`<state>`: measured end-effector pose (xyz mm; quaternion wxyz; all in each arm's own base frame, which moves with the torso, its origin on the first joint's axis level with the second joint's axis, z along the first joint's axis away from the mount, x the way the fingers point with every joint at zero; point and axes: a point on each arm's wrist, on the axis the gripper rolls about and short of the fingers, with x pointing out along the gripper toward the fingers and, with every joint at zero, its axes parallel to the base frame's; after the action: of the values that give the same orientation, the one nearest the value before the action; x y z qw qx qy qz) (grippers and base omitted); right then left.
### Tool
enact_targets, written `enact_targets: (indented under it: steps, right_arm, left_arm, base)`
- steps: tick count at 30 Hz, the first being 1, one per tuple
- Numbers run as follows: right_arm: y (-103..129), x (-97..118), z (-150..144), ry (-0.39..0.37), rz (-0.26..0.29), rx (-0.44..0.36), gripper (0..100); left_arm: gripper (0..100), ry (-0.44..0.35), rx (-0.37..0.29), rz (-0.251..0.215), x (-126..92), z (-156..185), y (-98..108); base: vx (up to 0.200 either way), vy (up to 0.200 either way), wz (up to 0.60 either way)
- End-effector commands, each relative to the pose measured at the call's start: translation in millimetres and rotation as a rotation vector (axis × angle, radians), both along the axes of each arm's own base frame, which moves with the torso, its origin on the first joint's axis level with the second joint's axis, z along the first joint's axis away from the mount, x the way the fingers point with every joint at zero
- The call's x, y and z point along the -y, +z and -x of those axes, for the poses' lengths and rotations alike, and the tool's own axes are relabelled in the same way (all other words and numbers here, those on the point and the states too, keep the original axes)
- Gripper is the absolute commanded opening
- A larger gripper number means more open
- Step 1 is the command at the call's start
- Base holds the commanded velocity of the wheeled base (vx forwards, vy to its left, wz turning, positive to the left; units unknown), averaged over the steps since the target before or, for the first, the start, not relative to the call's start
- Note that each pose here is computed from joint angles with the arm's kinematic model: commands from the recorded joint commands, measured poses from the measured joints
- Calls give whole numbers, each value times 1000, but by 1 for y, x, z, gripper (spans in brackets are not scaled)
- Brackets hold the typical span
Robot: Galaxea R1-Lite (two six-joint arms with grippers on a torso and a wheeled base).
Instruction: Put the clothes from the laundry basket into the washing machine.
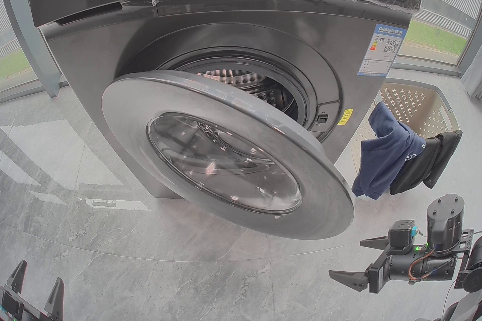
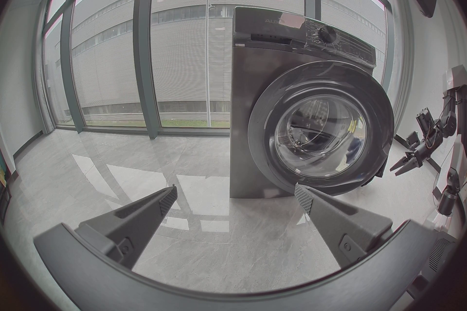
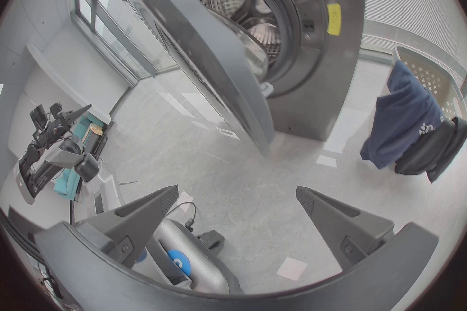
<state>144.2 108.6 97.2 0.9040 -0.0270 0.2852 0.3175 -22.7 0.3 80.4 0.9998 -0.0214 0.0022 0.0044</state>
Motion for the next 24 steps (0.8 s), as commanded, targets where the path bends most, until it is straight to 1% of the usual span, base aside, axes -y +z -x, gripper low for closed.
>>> enact_targets:
  steps: [1,4,7,8,9,10,11,12,13,18,20,21,22,24]
  right_arm:
    - [-9,23,4,-88,29,-29,100]
    - [-2,28,-7,-135,11,4,100]
    - [1,31,-20,-182,10,12,100]
    - [2,35,-29,-215,18,17,100]
    - [2,35,-29,-215,18,17,100]
    - [4,38,-40,-242,24,34,100]
    - [4,38,-40,-242,24,34,100]
    - [8,38,-55,-269,19,50,100]
    - [9,36,-61,-275,17,57,100]
    - [19,26,-81,-262,-10,98,100]
    - [21,15,-86,-233,-19,106,100]
    - [21,15,-86,-231,-19,108,100]
    - [21,9,-84,-210,-25,104,100]
    - [19,4,-80,-187,-25,94,100]
  left_arm:
    - [100,0,-8,0,0,-1,-4]
    - [100,0,-8,0,0,-1,-4]
    - [100,0,-8,0,0,-1,-4]
    - [100,2,-8,0,0,-1,-4]
    - [100,2,-8,0,0,-1,-4]
    - [100,0,-8,0,0,-1,-4]
    - [100,0,-8,0,0,-1,-4]
    - [100,0,-8,0,0,-1,-4]
    - [100,0,-8,0,0,-1,-4]
    - [100,-1,-8,0,0,-1,-4]
    - [100,0,-9,0,0,-1,-4]
    - [100,0,-8,0,0,-1,-4]
    - [100,0,-8,0,0,-1,-4]
    - [100,2,-8,0,0,-1,-4]
  base:
    - [0,0,0]
    - [0,0,0]
    - [0,0,0]
    - [0,0,0]
    - [0,0,0]
    - [0,0,0]
    - [0,0,0]
    - [0,0,0]
    - [0,0,0]
    - [0,0,0]
    - [0,0,0]
    - [0,0,0]
    - [0,0,0]
    - [0,0,0]
